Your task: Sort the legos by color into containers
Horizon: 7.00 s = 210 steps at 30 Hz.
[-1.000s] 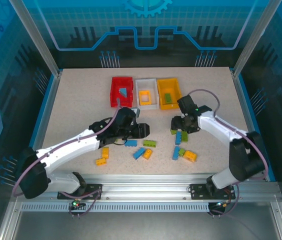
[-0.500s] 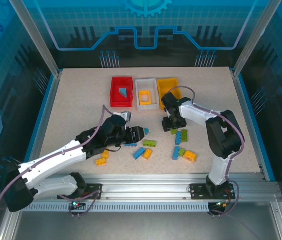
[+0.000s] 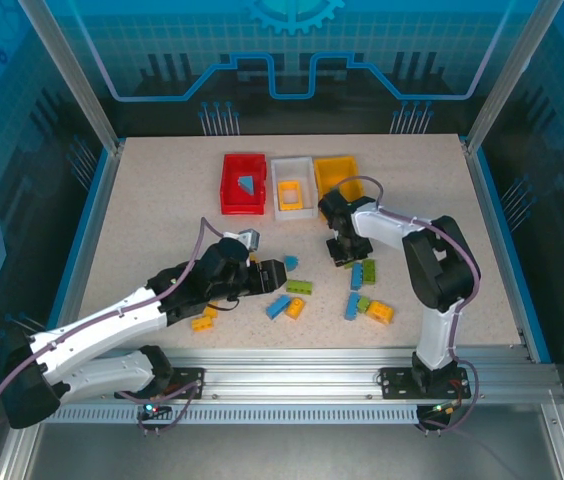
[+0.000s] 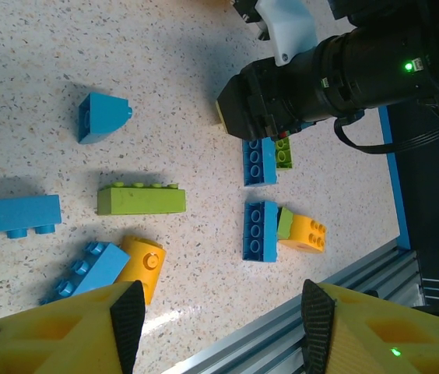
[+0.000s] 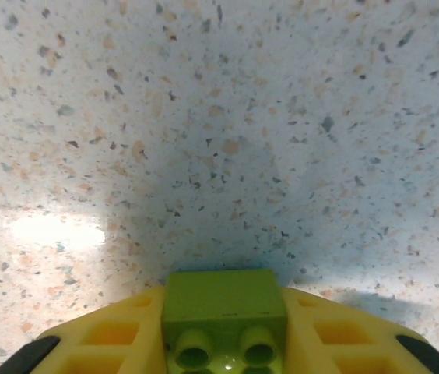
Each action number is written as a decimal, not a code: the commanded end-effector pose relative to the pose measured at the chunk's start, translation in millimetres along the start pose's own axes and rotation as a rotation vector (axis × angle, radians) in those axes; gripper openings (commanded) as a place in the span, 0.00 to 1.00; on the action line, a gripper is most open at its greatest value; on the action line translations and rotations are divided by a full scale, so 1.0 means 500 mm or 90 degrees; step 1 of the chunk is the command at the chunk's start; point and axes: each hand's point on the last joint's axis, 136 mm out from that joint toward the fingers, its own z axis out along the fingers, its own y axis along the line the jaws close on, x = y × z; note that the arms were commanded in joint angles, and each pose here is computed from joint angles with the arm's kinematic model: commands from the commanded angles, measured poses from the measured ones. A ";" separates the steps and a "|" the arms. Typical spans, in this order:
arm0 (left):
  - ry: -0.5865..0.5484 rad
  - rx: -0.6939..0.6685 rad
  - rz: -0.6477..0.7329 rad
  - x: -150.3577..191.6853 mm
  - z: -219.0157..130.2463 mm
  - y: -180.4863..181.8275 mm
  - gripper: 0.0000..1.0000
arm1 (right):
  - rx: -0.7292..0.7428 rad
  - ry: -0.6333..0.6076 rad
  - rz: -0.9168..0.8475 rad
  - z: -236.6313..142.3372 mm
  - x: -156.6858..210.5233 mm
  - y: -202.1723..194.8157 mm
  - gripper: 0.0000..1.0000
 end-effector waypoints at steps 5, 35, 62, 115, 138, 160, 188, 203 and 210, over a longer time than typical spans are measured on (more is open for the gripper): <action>-0.034 -0.006 0.037 -0.073 0.009 -0.050 0.66 | 0.008 -0.187 0.084 -0.162 -0.110 -0.061 0.30; -0.065 0.039 0.029 -0.276 0.082 -0.103 0.66 | 0.144 -0.143 0.159 -0.036 -0.376 -0.140 0.35; -0.006 -0.201 -0.072 -0.157 0.033 0.112 0.61 | -0.029 -0.410 0.127 -0.400 -0.270 -0.050 0.47; -0.015 -0.390 -0.729 0.062 0.187 0.275 0.34 | -0.387 -0.416 -0.157 -0.392 0.108 0.286 0.59; -0.024 -0.372 -0.686 0.030 0.187 0.258 0.24 | -0.381 -0.425 -0.147 -0.393 0.110 0.272 0.58; -0.074 -0.400 -0.039 -0.546 0.132 0.268 0.25 | -0.440 -0.614 0.053 -0.539 -0.217 0.220 0.59; -0.030 -0.480 0.012 -0.547 0.263 0.376 0.50 | -0.366 -0.511 0.114 -0.434 -0.182 0.179 0.61; -0.139 -0.269 0.009 -0.482 0.092 0.074 0.50 | -0.099 -0.239 0.351 -0.195 0.066 -0.111 0.65; -0.032 -0.098 0.040 -0.249 0.126 -0.049 0.50 | -0.132 -0.120 0.328 -0.089 0.048 -0.119 0.73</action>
